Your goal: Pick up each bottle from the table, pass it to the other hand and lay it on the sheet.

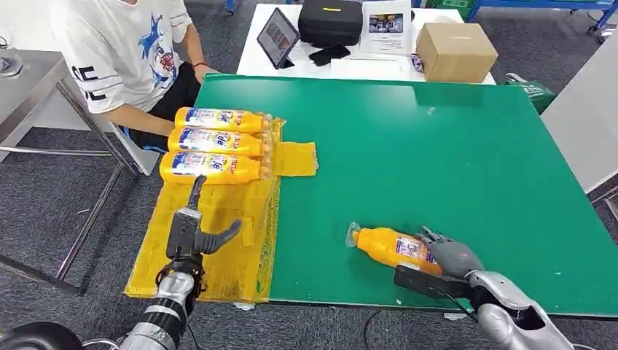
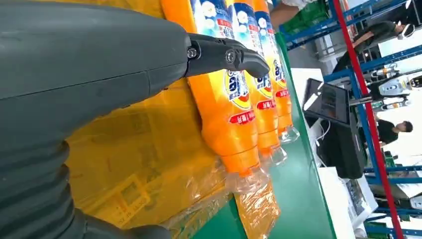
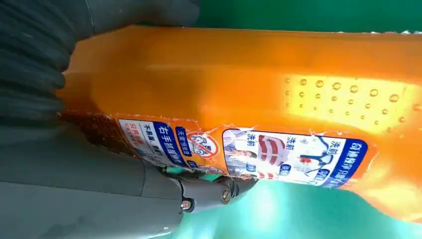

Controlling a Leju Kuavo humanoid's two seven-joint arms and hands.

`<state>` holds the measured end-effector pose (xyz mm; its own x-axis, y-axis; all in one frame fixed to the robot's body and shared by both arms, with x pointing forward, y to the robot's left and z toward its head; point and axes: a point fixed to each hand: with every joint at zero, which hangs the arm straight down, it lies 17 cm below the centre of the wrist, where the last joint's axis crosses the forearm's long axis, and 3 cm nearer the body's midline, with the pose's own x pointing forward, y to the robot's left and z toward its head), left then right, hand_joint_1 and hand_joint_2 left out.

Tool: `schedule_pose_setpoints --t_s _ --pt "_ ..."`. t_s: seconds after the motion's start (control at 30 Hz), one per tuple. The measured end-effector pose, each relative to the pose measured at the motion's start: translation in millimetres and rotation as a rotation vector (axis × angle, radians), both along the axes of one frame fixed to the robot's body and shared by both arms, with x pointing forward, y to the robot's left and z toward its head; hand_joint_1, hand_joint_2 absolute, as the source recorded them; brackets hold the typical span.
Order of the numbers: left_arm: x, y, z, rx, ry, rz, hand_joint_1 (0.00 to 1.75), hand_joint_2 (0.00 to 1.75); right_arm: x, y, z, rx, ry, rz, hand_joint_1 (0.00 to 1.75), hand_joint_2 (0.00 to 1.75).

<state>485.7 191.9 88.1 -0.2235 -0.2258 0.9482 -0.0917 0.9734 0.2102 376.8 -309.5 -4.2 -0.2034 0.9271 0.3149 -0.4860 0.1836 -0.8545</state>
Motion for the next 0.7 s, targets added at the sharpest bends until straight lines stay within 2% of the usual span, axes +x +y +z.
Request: schedule_pose_setpoints --t_s 0.33,0.5,0.53,0.6,0.7 --pt "-0.6 -4.1 -0.1 -0.012 0.003 -0.011 0.00 1.75 5.9 24.2 15.7 0.159 -0.051 -0.021 1.75 1.75" --pt "-4.1 -9.0 -1.1 -0.051 0.012 -0.025 0.00 1.75 15.9 56.1 43.5 0.302 -0.194 -0.062 1.75 1.75" --pt "-4.4 -10.3 -1.9 -0.065 0.020 -0.030 0.00 1.75 18.1 62.7 52.7 0.323 -0.243 -0.065 1.75 1.75" --pt "-7.3 -13.7 -4.4 -0.116 0.042 -0.048 0.00 1.75 28.5 69.3 91.2 0.376 -0.430 -0.095 1.75 1.75" --pt "-11.4 -26.1 -1.3 -0.255 0.072 -0.112 0.00 1.75 34.6 71.2 171.9 0.477 -0.776 -0.167 1.75 1.75"
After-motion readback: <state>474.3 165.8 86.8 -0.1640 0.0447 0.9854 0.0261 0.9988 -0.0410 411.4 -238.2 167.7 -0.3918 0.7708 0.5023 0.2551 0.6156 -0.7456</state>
